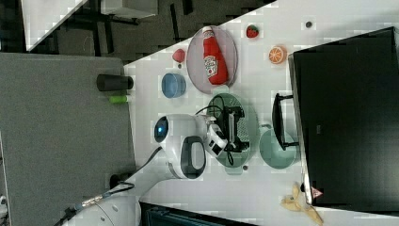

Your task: Drag strainer left to right.

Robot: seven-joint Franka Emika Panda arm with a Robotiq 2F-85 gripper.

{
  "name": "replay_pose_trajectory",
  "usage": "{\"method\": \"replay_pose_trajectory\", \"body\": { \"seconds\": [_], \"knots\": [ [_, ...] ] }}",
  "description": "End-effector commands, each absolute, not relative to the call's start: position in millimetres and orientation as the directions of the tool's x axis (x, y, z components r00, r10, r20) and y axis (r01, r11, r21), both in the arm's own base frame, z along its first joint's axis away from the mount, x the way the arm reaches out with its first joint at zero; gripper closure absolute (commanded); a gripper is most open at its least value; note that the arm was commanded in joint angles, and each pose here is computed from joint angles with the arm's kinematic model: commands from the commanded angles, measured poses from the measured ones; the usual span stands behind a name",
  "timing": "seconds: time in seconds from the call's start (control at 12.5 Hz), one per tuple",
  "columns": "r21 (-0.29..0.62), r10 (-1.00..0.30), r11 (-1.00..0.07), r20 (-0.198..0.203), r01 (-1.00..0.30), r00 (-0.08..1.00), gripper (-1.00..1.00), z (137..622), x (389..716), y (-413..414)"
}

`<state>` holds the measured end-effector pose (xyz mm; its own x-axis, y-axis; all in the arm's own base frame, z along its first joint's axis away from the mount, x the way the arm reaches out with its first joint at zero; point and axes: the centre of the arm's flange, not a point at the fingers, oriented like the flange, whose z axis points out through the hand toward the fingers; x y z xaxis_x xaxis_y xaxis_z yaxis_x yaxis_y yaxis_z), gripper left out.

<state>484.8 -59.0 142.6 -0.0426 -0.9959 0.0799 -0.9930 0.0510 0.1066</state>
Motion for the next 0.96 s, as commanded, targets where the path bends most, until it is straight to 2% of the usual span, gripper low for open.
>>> {"method": "replay_pose_trajectory", "body": {
  "seconds": [0.08,0.32,0.48,0.64,0.8,0.88,0.96],
  "knots": [
    [0.091,-0.996,-0.005,0.083,-0.996,0.012,-1.00,158.6,486.1,-73.0],
    [0.063,-0.996,-0.028,0.080,-0.998,0.033,-1.00,167.7,492.9,-65.8],
    [0.026,-0.985,-0.151,0.082,-0.988,0.153,-1.00,204.6,501.1,-48.1],
    [0.014,-0.948,-0.301,0.101,-0.954,0.300,-1.00,262.0,506.6,-31.8],
    [0.010,-0.920,-0.371,0.130,-0.929,0.369,-1.00,333.5,508.0,-23.2],
    [0.011,-0.913,-0.389,0.127,-0.921,0.388,-1.00,369.5,504.8,-20.9],
    [0.007,-0.910,-0.403,0.107,-0.915,0.401,-1.00,405.2,499.3,-18.8]
  ]
}}
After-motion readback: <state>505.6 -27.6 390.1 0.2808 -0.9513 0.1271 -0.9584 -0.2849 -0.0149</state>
